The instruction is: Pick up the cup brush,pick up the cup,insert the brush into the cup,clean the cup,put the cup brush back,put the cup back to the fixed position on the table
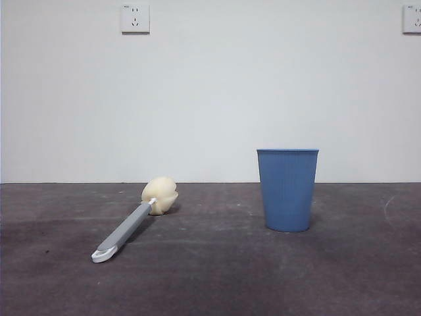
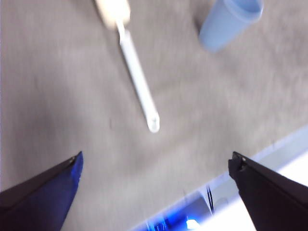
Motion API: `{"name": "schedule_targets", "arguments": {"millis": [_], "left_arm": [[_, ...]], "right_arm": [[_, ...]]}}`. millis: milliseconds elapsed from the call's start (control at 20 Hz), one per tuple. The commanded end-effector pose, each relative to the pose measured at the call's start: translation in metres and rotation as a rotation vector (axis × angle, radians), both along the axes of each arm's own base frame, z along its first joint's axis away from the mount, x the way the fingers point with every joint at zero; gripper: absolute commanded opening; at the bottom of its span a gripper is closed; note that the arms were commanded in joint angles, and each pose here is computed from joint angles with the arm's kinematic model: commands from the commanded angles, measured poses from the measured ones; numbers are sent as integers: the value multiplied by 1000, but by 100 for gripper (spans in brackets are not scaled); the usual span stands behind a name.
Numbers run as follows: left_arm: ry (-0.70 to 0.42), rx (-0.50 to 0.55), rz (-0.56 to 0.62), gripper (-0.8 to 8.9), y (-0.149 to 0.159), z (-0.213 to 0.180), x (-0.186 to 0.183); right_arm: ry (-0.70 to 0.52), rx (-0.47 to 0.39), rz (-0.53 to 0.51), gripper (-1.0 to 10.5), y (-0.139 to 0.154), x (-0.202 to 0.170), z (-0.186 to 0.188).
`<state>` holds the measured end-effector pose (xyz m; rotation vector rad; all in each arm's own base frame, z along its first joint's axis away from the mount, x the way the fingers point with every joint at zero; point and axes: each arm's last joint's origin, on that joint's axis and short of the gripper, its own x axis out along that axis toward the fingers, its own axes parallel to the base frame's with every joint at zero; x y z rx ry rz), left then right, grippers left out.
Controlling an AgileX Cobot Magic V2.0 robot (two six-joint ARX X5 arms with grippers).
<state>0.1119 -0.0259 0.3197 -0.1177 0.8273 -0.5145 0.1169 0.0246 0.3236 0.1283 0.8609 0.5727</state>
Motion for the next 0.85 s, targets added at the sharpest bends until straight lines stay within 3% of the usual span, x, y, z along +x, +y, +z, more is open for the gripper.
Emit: {"name": "schedule_targets", "arguments": {"millis": [50,300,650,850], "left_arm": [[-3,-15,-15,566,-7,13,18],[56,99,-38,566,-45,13,64],[146,298,17,565,-121,-45,110],[190,388,48,565,-143,-81,130]], "right_arm": [[8,5,-3,598,0,3,0],[35,13,-15,598,1,8,-2],[1,25,-26,598,1,13,0],[4,27,-29,598,1,13,0]]}}
